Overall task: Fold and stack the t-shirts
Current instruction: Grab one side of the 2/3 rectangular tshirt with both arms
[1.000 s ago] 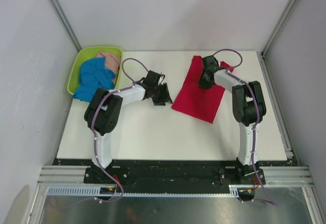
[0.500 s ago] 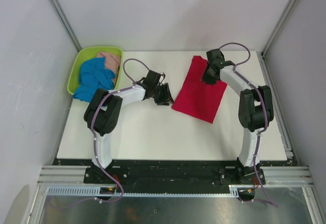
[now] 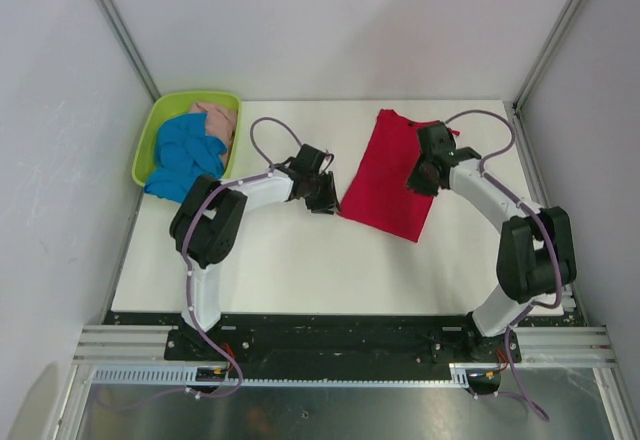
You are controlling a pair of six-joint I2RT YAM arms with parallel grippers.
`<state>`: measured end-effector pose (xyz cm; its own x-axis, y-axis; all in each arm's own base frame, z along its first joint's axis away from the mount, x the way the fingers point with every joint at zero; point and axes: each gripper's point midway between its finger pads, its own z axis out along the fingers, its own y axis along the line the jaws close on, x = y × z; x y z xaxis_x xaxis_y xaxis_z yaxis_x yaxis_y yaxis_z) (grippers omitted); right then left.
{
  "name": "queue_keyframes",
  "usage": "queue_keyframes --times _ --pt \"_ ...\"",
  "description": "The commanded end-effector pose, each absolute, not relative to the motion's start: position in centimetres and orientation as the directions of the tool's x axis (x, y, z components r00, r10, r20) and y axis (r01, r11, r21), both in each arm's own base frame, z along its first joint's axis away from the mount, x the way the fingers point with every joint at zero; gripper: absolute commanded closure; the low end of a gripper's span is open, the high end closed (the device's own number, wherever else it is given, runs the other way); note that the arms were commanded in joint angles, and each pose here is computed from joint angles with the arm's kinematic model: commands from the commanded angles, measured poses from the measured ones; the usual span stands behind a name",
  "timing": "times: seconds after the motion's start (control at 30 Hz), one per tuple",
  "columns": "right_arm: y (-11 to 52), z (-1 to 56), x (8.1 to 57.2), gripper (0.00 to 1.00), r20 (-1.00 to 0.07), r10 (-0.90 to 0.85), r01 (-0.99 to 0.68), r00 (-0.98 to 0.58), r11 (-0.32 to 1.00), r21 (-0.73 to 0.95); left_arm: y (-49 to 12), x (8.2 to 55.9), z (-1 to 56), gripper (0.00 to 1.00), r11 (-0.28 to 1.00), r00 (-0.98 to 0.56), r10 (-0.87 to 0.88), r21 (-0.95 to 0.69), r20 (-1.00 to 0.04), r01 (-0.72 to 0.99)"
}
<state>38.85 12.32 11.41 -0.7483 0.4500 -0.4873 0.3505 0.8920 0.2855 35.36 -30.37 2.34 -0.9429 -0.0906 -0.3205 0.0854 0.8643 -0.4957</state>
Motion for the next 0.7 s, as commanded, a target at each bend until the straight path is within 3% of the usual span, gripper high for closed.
queue_keyframes --times 0.0,0.37,0.67 --pt "12.3 11.3 35.8 0.73 -0.477 0.486 0.383 -0.732 0.873 0.301 -29.8 36.0 2.5 0.68 0.894 -0.927 -0.063 -0.433 -0.371 0.113" --pt "11.4 6.4 29.1 0.72 -0.4 0.577 0.489 -0.712 0.816 0.307 -30.7 35.3 1.9 0.68 0.886 -0.938 -0.05 -0.448 -0.344 0.117" --pt "11.1 4.1 28.3 0.71 -0.382 0.62 0.542 -0.686 0.785 0.3 -31.0 35.3 2.2 0.68 0.883 -0.937 -0.048 -0.454 -0.347 0.123"
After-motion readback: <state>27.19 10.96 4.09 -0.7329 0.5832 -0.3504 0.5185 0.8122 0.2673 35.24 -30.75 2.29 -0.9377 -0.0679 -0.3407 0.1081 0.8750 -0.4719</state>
